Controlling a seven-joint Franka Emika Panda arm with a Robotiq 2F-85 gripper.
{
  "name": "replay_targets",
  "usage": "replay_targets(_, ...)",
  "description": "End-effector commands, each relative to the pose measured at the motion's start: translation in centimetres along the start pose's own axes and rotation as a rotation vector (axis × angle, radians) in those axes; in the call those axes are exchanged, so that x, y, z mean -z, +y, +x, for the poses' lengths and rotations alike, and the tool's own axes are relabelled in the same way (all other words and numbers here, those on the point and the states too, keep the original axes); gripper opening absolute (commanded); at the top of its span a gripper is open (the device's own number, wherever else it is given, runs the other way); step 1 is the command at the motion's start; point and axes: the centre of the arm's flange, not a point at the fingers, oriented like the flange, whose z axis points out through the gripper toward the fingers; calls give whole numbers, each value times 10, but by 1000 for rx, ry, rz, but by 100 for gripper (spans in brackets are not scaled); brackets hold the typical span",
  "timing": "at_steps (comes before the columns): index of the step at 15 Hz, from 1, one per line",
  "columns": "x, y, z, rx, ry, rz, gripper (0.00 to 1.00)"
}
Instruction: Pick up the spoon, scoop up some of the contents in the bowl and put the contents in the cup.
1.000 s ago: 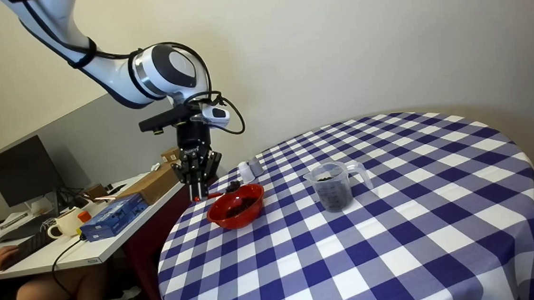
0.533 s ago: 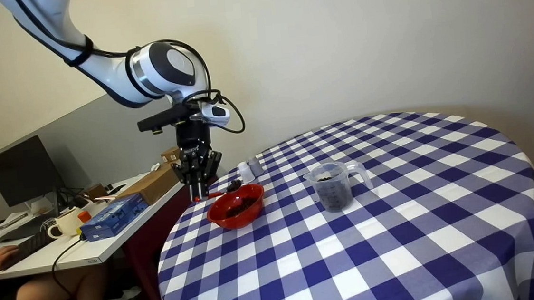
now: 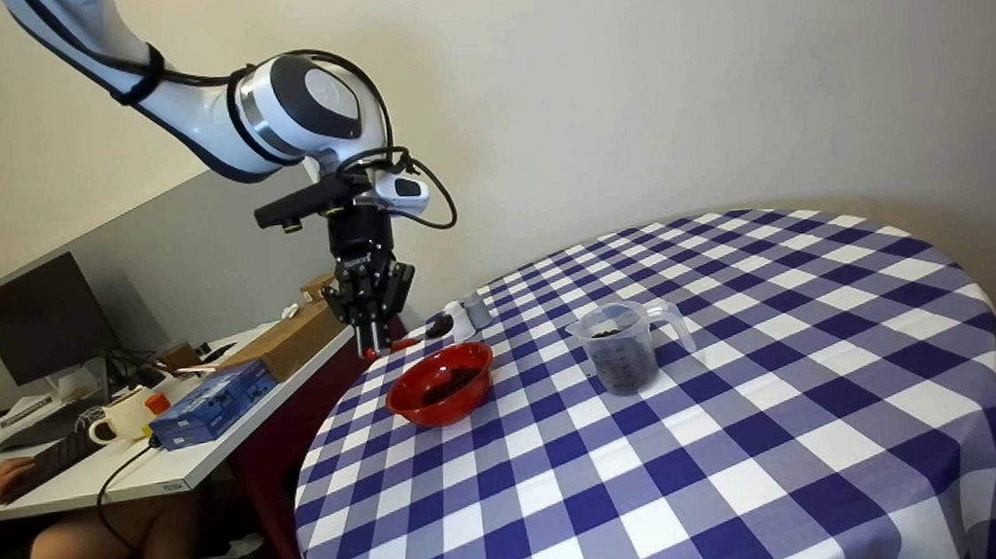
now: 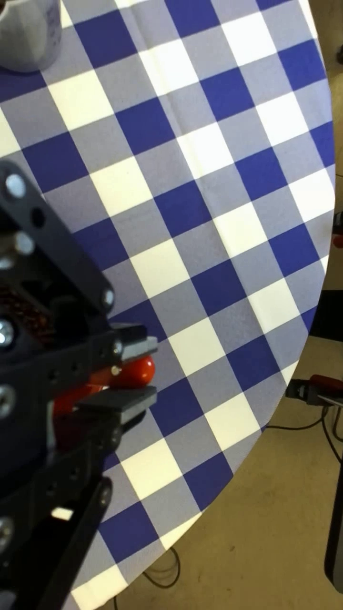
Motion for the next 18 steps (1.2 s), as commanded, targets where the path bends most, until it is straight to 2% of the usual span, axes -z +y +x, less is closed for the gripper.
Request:
replay_targets(1,20,22,-5,-27,39,51,7)
replay_targets(9,36,87,0,-144,69,77,6)
replay_targets(18,34,150,-28,-258,77,106,6)
